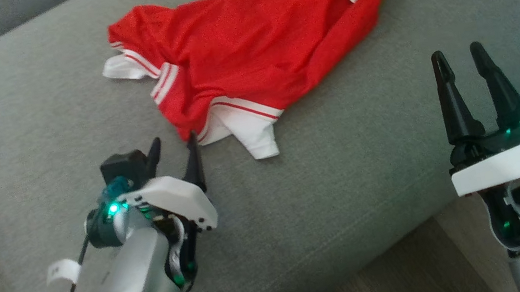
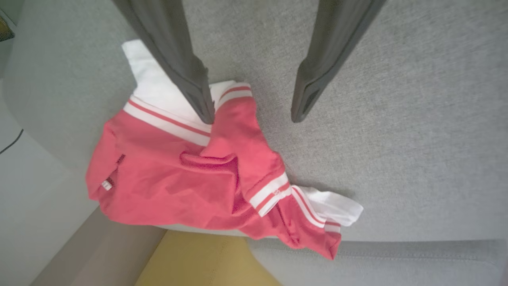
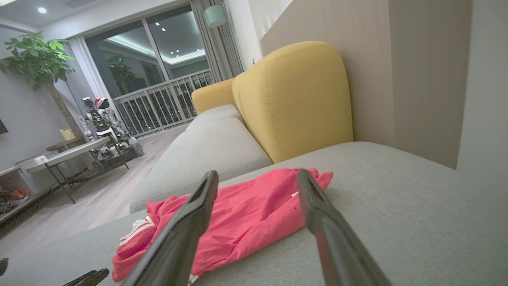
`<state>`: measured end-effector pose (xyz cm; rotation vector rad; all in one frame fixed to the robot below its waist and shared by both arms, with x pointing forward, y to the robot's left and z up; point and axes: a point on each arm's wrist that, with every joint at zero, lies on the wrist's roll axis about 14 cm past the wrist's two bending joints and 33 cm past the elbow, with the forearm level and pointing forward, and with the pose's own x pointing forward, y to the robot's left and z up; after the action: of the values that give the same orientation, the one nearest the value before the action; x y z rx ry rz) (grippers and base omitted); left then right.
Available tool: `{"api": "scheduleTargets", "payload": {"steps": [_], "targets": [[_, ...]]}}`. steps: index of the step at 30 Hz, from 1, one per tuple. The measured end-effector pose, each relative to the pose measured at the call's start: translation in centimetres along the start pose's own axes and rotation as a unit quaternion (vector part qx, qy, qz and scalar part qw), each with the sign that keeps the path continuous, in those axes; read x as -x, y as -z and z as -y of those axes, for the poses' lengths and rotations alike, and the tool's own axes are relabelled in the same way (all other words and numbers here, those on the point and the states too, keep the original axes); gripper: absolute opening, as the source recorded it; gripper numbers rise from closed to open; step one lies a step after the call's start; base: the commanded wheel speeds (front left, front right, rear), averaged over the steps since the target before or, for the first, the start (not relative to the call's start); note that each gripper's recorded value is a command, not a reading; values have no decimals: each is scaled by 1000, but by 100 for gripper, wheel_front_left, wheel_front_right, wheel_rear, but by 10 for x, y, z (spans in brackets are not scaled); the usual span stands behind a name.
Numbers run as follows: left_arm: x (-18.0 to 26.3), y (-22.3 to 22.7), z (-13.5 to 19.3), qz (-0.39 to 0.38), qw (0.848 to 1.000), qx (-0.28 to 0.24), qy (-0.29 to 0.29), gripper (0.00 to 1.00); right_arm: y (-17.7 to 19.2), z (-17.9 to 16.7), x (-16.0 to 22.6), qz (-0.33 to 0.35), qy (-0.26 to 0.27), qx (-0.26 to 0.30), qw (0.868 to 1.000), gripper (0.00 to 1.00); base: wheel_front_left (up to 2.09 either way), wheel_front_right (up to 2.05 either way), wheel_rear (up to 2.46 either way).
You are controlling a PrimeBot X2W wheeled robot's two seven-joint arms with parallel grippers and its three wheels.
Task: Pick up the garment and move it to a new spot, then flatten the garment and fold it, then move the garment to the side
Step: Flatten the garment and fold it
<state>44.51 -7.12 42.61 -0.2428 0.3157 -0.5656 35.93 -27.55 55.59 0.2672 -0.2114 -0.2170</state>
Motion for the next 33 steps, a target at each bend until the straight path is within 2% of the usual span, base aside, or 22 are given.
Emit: {"api": "scheduleTargets", "payload": {"steps": [7, 12, 13, 14, 22, 27, 30, 33], "targets": [[-21, 26, -13, -49, 999, 13, -17, 100, -1, 12, 3, -2, 18, 11, 1000, 100, 0, 0, 0], [-29, 25, -13, -54, 998, 25, -4, 100, 0, 13, 2, 0, 21, 14, 1000, 100, 0, 0, 0], [-30, 25, -12, -55, 998, 27, 3, 91, 1, 13, 1, -1, 20, 14, 1000, 100, 0, 0, 0], [-30, 25, -10, -54, 998, 29, 10, 0, 2, 12, 1, -2, 19, 13, 1000, 100, 0, 0, 0], [-28, 2, -12, -19, 999, 35, 16, 0, 3, 4, -5, 0, 5, 20, 1000, 100, 0, 0, 0], [-20, -68, -11, 86, 996, -2, 17, 0, 4, -2, -9, 2, -5, 22, 1000, 100, 0, 0, 0], [1, -86, -24, 123, 992, -5, -7, 0, 6, -7, -11, -1, -14, 28, 1000, 100, 0, 0, 0], [31, -73, -46, 118, 992, -8, -42, 0, 8, -14, -13, -4, -24, 29, 999, 100, 0, 0, 0]]}}
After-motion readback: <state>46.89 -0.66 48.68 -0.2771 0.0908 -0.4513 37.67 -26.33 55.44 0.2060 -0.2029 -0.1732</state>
